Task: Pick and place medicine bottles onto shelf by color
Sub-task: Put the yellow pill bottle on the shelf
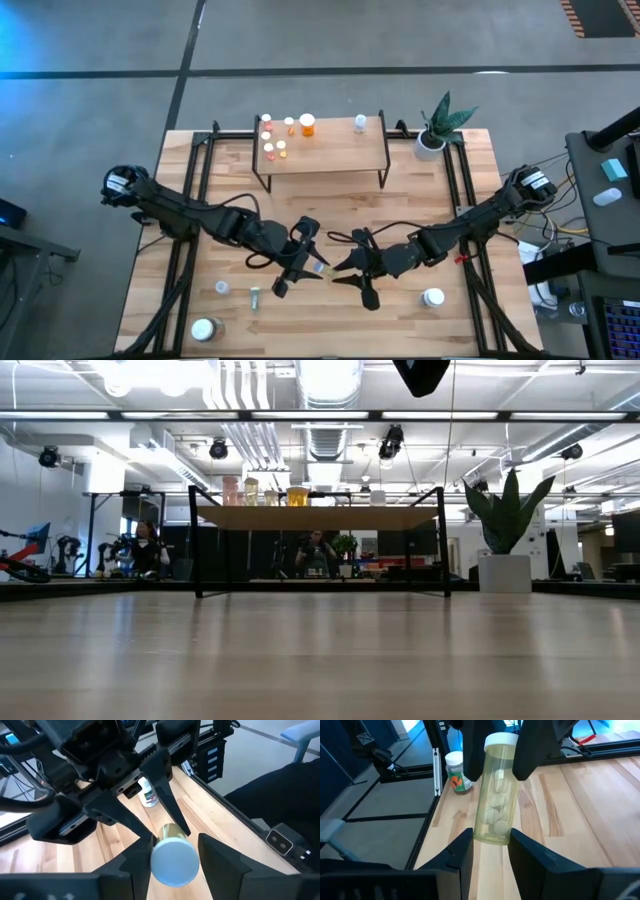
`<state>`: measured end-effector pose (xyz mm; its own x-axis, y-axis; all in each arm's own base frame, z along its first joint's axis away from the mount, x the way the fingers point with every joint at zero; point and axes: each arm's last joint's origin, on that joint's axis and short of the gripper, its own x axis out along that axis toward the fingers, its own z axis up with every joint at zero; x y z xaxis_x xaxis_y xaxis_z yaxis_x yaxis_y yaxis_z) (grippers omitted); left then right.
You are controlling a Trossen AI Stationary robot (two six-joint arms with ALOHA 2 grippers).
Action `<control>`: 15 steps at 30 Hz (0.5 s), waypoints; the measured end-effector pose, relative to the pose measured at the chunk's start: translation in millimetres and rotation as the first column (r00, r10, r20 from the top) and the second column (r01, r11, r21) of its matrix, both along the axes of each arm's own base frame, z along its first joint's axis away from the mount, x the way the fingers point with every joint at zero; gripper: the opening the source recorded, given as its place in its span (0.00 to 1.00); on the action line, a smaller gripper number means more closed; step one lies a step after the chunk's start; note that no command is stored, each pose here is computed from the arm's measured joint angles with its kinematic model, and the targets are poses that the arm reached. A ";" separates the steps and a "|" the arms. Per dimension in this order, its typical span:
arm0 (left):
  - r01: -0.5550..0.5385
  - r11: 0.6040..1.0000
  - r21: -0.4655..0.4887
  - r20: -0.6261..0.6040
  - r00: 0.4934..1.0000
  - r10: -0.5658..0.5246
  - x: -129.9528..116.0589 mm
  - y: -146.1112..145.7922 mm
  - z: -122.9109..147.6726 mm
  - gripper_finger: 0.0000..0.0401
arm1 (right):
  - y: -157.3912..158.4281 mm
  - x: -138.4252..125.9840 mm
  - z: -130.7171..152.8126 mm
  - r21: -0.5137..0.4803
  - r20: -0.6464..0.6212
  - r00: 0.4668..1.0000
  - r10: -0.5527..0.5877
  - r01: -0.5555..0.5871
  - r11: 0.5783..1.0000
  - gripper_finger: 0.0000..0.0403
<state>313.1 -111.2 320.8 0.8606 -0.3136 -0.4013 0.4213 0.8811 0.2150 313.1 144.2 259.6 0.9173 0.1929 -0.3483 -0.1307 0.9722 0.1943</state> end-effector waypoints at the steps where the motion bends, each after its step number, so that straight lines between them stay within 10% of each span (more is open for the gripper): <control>1: 0.000 1.000 0.000 -0.003 1.000 0.000 -0.1 0.0 -0.3 0.35 | 0.0 0.0 0.0 0.000 0.000 1.000 0.000 0.000 1.000 0.26; 15: -0.009 1.000 -0.009 -0.031 0.999 0.009 -1.2 0.6 -2.1 0.35 | 0.0 0.0 0.1 0.000 0.000 1.000 -0.001 0.001 1.000 0.26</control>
